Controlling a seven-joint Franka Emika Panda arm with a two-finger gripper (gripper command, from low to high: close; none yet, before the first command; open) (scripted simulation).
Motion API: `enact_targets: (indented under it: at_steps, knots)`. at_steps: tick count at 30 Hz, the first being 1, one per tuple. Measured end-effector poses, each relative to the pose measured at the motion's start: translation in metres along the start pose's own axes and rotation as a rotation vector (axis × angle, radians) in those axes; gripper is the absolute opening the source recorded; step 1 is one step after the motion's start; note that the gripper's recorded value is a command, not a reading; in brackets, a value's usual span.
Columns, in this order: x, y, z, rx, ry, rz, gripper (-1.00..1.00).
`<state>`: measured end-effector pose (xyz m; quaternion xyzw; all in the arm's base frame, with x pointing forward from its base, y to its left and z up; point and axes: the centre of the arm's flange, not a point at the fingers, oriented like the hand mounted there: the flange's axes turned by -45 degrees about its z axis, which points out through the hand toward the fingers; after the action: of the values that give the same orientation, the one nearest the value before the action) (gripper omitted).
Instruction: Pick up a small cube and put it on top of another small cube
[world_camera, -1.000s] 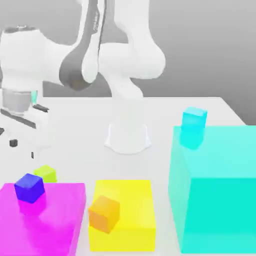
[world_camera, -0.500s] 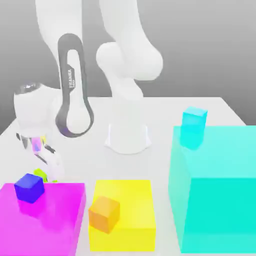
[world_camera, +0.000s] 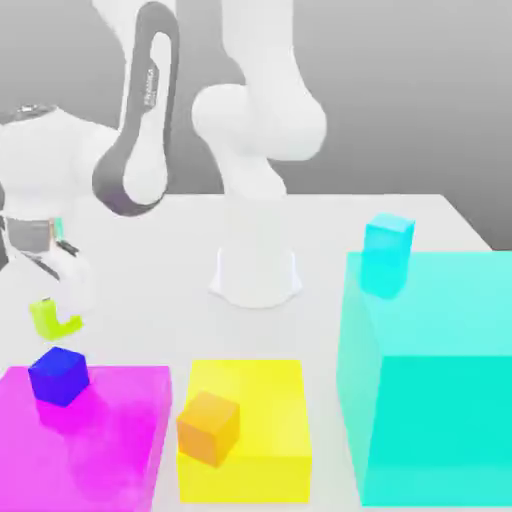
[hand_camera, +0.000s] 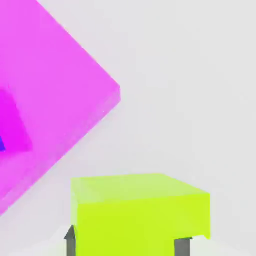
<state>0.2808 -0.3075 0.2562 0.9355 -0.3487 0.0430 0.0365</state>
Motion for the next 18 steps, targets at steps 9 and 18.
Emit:
enact_targets:
  at_steps: [9,18]
  knots:
    - [0.076,-0.022,-0.097,-0.025,0.084,-0.087,-1.0]
    - [0.032,-0.093,-0.021,0.049,-0.1,-0.136,-1.0]
